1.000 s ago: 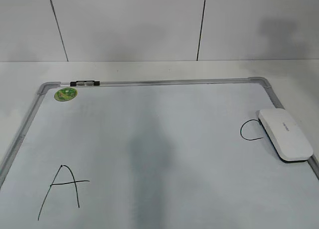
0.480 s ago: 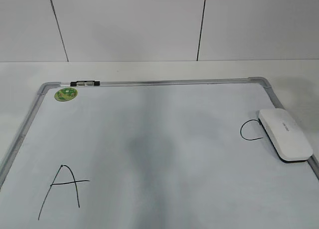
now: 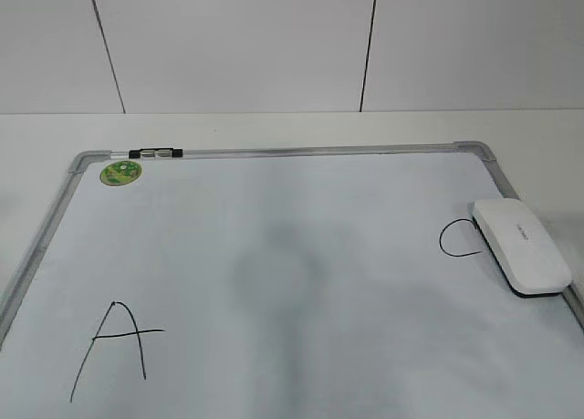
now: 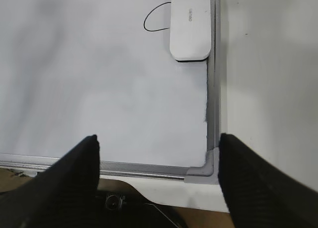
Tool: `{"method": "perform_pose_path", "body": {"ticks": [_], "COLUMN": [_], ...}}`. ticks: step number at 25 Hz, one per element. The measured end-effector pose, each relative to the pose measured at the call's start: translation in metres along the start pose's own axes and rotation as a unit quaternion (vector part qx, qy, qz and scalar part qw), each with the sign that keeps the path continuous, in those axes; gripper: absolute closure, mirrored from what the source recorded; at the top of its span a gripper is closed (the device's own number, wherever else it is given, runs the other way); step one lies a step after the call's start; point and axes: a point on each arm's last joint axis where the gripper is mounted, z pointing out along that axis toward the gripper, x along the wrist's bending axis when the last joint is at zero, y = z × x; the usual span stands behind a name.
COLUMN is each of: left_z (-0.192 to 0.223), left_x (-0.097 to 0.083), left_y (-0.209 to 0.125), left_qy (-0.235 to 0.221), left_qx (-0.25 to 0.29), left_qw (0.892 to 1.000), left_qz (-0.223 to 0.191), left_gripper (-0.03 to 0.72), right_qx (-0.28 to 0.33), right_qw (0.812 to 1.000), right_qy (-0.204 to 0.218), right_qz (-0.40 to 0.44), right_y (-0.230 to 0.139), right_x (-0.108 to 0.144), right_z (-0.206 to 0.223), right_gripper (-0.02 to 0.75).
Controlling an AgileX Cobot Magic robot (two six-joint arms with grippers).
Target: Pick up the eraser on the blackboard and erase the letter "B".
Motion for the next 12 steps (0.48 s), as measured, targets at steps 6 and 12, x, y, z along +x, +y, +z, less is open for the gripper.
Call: {"method": "perform_pose_path", "body": {"ticks": [6, 12], "left_z": [0.004, 0.015], "left_x": [0.001, 0.000], "left_y": [-0.064, -0.110], "left_qy": [0.024, 0.034], "left_qx": [-0.023, -0.062], "left_qw": [0.999, 0.997], "left_qz": [0.011, 0.016], "left_gripper": [0.410, 0.413], "right_qx": [-0.039, -0.106], "right_qw": [0.999, 0.992], "right_qy": [-0.001, -0.058], "right_qz": [-0.021, -0.044], "right_y": [-0.049, -0.090], "right_x": [-0.001, -0.013], "right_z": [0.001, 0.005], "right_gripper": [0.148, 0.149]}}
